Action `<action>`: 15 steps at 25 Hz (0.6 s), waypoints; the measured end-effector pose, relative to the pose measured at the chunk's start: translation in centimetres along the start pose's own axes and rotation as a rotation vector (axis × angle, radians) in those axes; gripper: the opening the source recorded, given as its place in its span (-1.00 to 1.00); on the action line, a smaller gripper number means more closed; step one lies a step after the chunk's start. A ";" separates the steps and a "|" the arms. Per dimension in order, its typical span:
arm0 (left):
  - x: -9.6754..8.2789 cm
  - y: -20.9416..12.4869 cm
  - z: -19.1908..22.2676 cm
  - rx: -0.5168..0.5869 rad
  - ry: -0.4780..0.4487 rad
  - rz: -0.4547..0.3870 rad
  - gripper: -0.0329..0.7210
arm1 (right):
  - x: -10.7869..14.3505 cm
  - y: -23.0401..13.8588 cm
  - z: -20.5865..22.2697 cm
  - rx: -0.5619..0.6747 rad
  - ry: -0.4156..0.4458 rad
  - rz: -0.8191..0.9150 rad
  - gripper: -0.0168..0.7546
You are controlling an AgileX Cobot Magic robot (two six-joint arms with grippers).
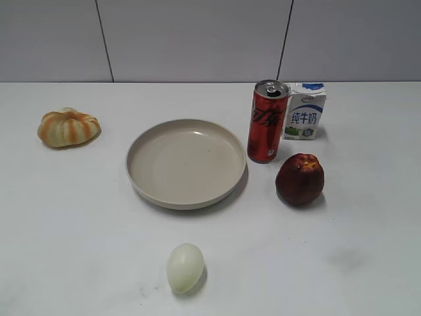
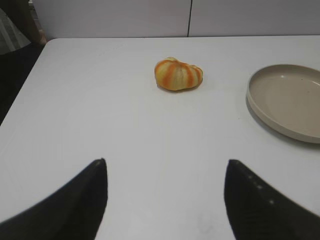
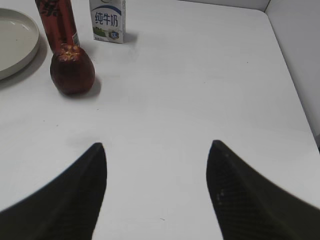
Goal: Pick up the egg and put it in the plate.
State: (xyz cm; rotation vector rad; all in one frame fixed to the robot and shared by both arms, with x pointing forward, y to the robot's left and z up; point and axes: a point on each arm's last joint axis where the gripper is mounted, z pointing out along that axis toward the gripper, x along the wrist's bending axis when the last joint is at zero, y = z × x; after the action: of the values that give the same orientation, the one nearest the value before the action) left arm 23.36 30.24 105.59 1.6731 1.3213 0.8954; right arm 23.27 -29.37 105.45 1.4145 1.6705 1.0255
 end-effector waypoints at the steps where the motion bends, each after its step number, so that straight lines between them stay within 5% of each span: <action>1: 0.0 0.0 0.0 0.000 0.000 0.000 0.50 | 0.0 0.0 0.0 0.000 0.000 0.000 0.28; 15: -0.1 0.4 0.4 0.023 -0.018 0.052 0.50 | 0.0 0.0 0.0 0.000 0.000 0.000 0.28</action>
State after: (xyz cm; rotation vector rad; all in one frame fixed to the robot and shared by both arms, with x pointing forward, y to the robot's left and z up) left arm 23.87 30.00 105.74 1.7368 1.2859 0.8963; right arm 23.27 -29.37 105.45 1.4145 1.6705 1.0255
